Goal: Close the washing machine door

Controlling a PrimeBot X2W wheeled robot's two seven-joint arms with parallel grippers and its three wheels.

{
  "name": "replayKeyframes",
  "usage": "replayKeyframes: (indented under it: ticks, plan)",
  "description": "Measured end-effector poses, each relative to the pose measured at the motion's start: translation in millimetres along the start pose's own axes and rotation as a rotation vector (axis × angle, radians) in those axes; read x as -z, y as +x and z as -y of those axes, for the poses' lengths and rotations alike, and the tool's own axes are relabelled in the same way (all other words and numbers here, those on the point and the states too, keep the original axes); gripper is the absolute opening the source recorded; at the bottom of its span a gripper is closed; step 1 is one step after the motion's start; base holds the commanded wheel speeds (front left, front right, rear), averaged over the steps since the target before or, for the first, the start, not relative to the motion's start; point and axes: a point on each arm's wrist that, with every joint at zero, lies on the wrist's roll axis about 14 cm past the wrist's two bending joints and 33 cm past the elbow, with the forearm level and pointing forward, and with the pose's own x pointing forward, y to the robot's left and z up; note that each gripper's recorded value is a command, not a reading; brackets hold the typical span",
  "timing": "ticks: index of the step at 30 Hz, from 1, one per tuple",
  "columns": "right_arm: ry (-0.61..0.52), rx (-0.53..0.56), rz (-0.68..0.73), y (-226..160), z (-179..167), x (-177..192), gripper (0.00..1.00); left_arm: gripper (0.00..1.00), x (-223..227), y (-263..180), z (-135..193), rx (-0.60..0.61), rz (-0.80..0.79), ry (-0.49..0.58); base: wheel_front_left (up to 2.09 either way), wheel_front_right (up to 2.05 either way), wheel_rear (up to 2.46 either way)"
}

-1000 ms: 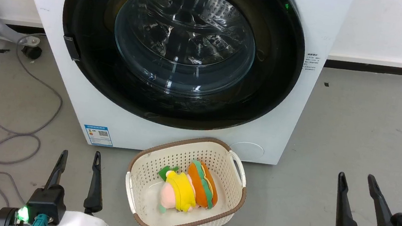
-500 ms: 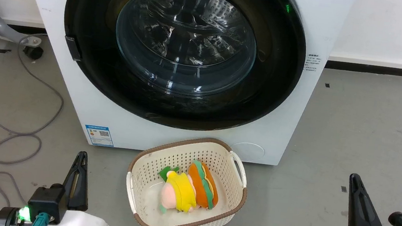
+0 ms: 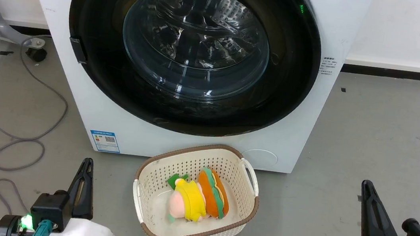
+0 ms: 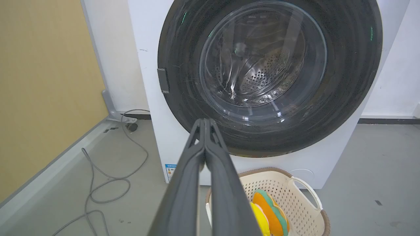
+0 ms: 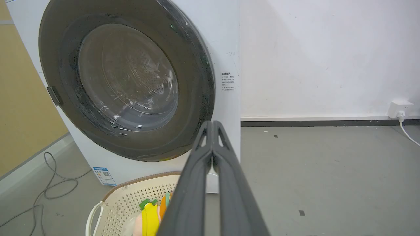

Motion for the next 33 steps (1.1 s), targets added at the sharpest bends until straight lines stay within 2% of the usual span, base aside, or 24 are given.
replayKeyframes:
  ticks: [33]
  plan:
    - [-0.044,-0.043,-0.037,4,-13,-1,0.00,0.00,0,0,1,0.015,-0.040,0.012,0.00,0.00,0.00]
